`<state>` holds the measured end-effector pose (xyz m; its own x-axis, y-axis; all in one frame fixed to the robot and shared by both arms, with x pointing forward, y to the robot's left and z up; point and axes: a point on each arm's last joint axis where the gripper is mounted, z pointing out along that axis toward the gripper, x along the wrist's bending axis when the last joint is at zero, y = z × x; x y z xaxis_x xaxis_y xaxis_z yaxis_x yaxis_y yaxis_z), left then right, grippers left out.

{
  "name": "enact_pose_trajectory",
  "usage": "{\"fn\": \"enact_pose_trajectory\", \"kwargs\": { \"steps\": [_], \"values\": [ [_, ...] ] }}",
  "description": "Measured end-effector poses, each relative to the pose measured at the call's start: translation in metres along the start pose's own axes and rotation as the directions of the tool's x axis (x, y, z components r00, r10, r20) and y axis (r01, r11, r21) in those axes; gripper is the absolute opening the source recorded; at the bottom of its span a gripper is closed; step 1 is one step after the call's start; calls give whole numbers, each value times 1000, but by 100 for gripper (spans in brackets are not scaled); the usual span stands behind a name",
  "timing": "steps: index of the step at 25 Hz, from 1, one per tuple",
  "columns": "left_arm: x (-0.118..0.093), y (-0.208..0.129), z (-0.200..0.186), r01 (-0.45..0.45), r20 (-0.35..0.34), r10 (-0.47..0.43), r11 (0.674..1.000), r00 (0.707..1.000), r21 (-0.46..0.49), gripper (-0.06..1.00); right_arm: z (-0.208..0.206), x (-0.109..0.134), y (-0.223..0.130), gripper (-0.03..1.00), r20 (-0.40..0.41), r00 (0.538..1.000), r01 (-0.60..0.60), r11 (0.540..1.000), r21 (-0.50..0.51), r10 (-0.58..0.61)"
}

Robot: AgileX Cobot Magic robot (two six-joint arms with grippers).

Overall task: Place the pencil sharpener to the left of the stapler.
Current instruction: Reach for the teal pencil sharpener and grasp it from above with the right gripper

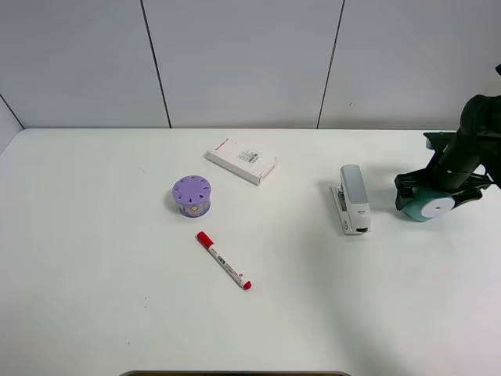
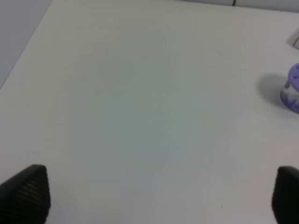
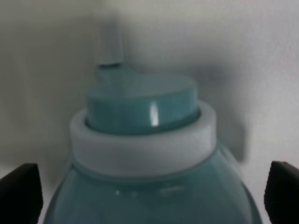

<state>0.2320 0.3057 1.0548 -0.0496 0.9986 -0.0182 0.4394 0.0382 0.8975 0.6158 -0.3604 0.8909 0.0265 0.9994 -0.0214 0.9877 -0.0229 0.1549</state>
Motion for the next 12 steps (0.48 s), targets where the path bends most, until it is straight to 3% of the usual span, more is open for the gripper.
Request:
{"fn": "enact_pose_trajectory", "kwargs": {
  "steps": [9, 10, 12],
  "values": [
    [0, 0, 0, 0, 0, 0, 1000, 1000, 0, 95, 0, 0, 0, 91, 0, 1000, 0, 1000, 0, 0],
    [0, 0, 0, 0, 0, 0, 1000, 1000, 0, 95, 0, 0, 0, 89, 0, 1000, 0, 1000, 0, 0],
    [0, 0, 0, 0, 0, 0, 1000, 1000, 0, 95, 0, 0, 0, 73, 0, 1000, -1, 1000, 0, 1]
  ]
}}
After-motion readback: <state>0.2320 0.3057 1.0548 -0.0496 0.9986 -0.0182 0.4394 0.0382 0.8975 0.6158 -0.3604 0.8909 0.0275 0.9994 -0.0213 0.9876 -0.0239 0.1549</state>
